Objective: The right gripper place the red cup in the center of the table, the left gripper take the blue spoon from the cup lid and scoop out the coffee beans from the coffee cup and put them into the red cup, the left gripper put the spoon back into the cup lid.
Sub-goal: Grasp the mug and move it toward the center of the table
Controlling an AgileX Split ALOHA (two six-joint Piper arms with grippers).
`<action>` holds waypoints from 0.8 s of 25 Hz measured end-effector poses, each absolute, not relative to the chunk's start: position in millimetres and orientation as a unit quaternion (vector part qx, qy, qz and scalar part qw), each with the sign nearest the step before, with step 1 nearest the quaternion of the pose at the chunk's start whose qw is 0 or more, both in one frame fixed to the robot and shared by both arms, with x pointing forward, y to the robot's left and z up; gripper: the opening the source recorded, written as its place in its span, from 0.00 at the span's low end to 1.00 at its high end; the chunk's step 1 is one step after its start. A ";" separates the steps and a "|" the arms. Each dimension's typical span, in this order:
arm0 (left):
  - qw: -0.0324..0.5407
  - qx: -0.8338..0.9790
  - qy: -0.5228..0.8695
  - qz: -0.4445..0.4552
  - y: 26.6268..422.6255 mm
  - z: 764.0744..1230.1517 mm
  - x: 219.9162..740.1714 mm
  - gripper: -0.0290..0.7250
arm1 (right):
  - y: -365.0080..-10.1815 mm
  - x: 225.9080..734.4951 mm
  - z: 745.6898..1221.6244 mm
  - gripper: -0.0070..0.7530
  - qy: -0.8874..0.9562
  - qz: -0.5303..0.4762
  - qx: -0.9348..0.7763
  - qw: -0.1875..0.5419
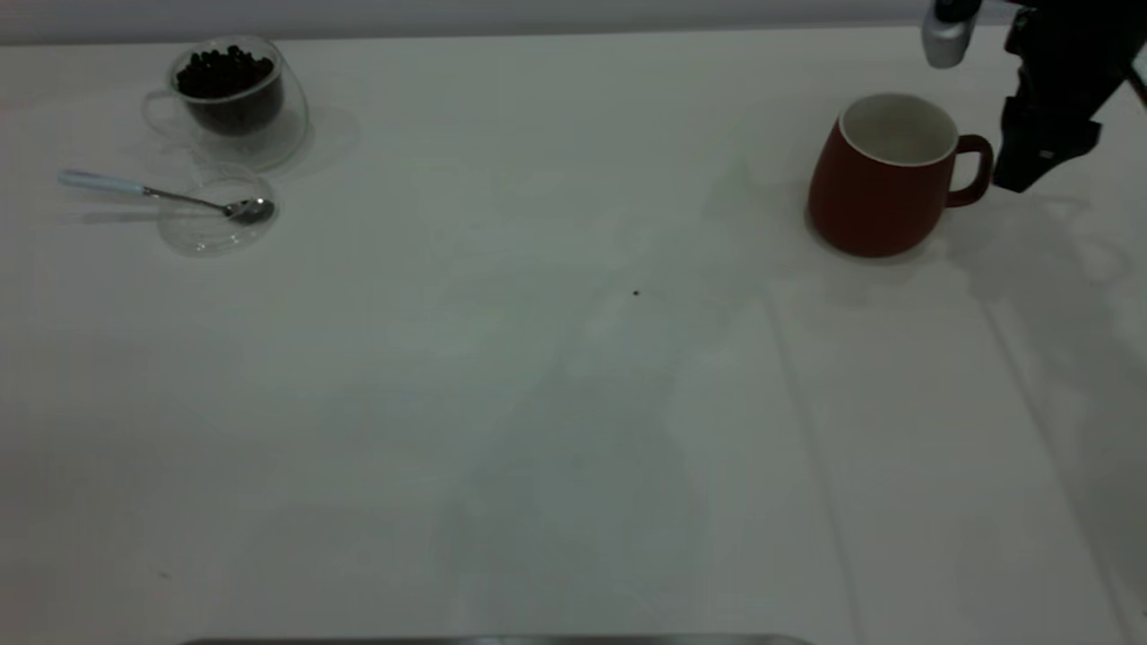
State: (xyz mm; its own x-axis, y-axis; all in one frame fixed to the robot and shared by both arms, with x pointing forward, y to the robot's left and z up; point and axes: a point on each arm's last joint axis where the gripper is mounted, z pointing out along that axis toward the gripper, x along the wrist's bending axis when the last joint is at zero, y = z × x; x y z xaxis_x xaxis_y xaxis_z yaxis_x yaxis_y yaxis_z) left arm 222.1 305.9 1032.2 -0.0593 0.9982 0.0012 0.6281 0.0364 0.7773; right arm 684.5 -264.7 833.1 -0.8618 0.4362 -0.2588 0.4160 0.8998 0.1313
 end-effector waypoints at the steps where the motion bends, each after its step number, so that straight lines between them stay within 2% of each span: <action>1: 0.295 0.619 0.657 0.314 305.9 1032.2 222.1 0.82 | -264.5 687.2 830.8 0.79 0.965 0.035 0.218 0.143; 10: 0.295 0.619 0.657 0.314 305.9 1032.2 222.1 0.82 | -261.0 693.3 826.5 0.79 0.972 0.033 0.176 0.154; 20: 0.295 0.619 0.657 0.314 305.9 1032.2 222.1 0.82 | -238.6 692.9 827.2 0.79 0.975 0.043 0.146 0.163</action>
State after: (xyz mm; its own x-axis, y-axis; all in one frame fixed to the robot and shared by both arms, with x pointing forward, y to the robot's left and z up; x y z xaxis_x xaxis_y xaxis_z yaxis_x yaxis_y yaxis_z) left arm 222.1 305.9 1032.2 -0.0593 0.9982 0.0012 0.6281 0.0364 0.7773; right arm 692.9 -238.6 827.2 -0.9045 0.2985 -0.3045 0.2703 0.9537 0.1319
